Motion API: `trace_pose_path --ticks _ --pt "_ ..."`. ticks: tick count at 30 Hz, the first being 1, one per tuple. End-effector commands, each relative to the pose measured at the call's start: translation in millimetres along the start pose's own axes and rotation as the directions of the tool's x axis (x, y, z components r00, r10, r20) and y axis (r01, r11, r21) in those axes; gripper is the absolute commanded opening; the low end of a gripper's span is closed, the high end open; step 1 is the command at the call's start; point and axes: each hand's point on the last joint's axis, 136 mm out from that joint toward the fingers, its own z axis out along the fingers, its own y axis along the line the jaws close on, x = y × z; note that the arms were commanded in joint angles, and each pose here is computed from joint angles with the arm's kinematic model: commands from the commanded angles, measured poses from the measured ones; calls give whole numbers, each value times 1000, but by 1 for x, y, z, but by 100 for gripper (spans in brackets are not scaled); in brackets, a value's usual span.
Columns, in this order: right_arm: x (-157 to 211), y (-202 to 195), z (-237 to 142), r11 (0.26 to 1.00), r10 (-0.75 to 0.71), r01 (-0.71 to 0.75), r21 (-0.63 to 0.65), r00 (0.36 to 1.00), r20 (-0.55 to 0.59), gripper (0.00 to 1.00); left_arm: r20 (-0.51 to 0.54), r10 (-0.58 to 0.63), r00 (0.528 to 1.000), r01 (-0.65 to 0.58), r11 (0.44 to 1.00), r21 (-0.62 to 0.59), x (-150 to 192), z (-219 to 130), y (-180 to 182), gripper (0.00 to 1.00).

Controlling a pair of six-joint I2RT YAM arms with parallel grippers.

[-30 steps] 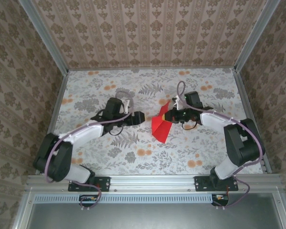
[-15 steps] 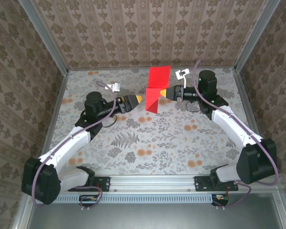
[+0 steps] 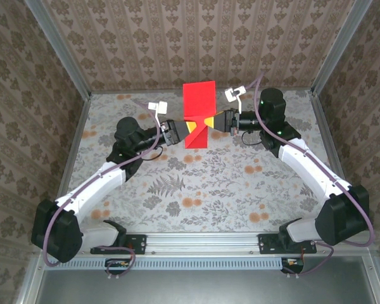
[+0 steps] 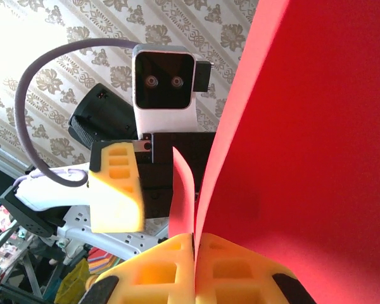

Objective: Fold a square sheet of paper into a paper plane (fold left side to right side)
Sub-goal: Turn over the paper at the center of the table.

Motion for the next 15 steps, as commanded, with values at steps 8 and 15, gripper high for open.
trace_pose_path --ticks 8,15 --pt "6 -2 -2 1000 14 -14 -1 1000 0 14 32 41 999 -42 998 43 -10 -2 -18 31" --pt "15 -16 -11 997 26 -26 79 1000 2 32 17 47 999 -46 998 -36 -4 -6 -7 8"
